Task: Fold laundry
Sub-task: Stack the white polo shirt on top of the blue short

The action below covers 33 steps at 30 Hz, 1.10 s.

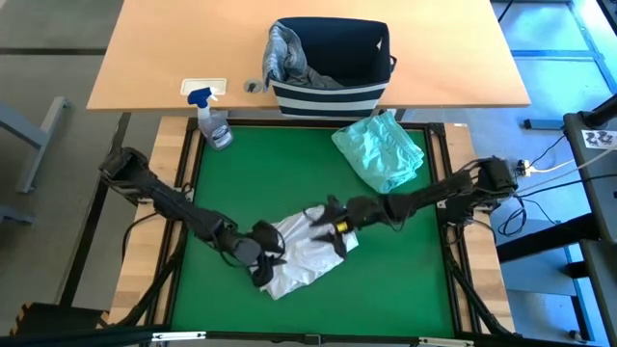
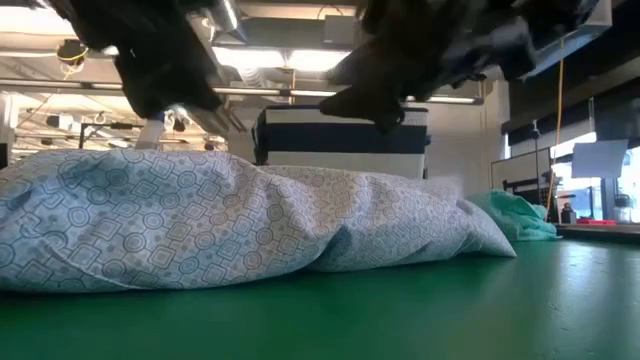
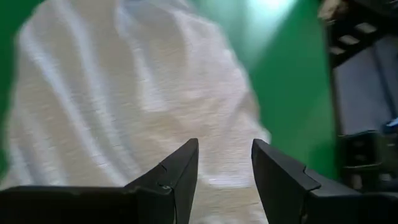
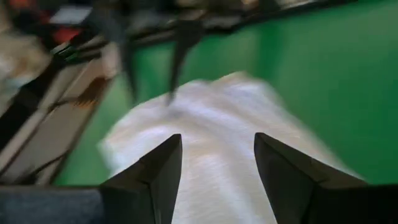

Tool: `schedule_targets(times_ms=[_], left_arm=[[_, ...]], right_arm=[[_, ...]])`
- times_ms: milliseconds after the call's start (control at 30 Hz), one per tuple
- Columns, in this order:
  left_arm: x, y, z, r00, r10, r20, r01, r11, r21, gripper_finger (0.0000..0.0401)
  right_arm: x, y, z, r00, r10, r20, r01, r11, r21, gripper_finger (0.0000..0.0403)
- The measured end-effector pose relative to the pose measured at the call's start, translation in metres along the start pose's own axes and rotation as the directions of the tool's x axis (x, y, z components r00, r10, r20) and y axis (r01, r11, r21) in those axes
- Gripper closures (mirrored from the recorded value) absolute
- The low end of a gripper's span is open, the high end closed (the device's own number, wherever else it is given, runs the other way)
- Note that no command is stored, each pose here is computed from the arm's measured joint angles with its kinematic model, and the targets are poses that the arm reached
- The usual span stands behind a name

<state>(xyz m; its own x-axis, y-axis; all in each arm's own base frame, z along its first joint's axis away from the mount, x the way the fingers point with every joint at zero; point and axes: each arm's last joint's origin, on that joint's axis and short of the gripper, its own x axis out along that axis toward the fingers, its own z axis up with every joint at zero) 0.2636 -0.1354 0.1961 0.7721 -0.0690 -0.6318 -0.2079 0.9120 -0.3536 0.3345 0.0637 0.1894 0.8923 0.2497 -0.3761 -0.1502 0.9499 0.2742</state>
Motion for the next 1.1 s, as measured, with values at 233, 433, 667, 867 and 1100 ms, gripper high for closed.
schedule_targets(times_ms=[233,433,667,867,1100], left_arm=[[0.019,-0.011,-0.032,0.997,0.015,-0.076,-0.010,0.998,0.065,0.0257],[0.040,-0.008,-0.072,0.967,0.115,-0.227,-0.076,0.982,0.172,0.0257],[0.035,-0.004,-0.062,0.958,0.134,-0.254,-0.087,0.978,0.188,0.0257],[0.000,-0.013,-0.006,0.991,0.002,-0.134,0.012,0.994,0.105,0.0257],[-0.043,-0.002,0.037,0.998,-0.062,0.034,0.060,0.997,0.037,0.0257]], right_arm=[[0.023,0.024,-0.043,0.980,0.115,-0.162,-0.136,0.982,-0.127,0.0201],[0.039,0.014,-0.073,0.960,0.053,-0.274,-0.106,0.977,-0.183,0.0201],[0.035,0.012,-0.075,0.950,-0.008,-0.312,-0.069,0.970,-0.234,0.0201],[-0.002,0.027,-0.026,0.964,-0.008,-0.267,-0.044,0.981,-0.189,0.0201],[-0.057,0.039,0.012,0.970,0.020,-0.243,-0.016,1.000,0.022,0.0201]])
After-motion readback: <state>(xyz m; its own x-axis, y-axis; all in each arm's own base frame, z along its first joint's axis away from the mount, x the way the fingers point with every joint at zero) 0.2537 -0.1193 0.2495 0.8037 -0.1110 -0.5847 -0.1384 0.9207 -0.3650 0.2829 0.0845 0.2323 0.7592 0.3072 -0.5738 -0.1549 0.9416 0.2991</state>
